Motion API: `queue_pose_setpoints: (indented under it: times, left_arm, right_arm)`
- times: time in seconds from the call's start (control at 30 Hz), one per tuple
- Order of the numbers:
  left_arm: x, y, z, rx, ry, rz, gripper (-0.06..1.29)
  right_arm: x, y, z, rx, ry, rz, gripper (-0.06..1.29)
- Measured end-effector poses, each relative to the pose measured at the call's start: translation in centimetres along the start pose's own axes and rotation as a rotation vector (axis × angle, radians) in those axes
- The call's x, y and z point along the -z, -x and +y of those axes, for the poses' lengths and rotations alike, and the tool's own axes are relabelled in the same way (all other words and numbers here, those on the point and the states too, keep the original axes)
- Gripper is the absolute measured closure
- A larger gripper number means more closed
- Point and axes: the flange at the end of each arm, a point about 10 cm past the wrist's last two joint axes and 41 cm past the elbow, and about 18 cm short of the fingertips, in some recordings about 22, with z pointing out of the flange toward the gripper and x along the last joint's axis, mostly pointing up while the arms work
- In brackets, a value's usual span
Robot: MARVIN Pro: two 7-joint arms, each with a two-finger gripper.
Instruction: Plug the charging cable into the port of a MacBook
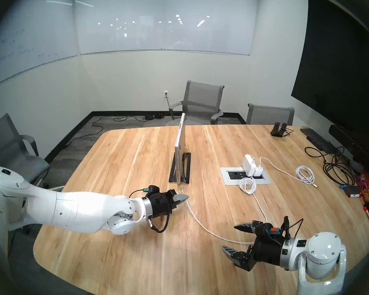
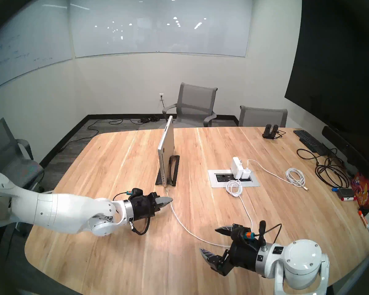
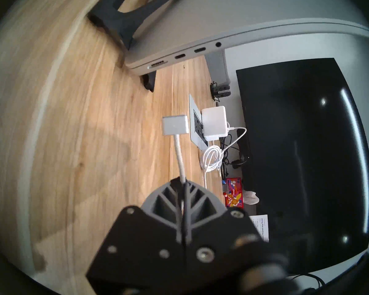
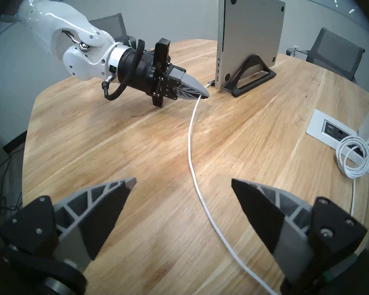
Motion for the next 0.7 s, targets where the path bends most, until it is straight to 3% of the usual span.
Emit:
queue_pose_setpoints:
  times: [0.7]
  left_arm:
    - [0.9,-1.9,-0.7,-0.024,0.012,-0.014,1.25]
  right_arm:
    - [0.0,0.0,0.0,0.001,0.0,0.0,0.02]
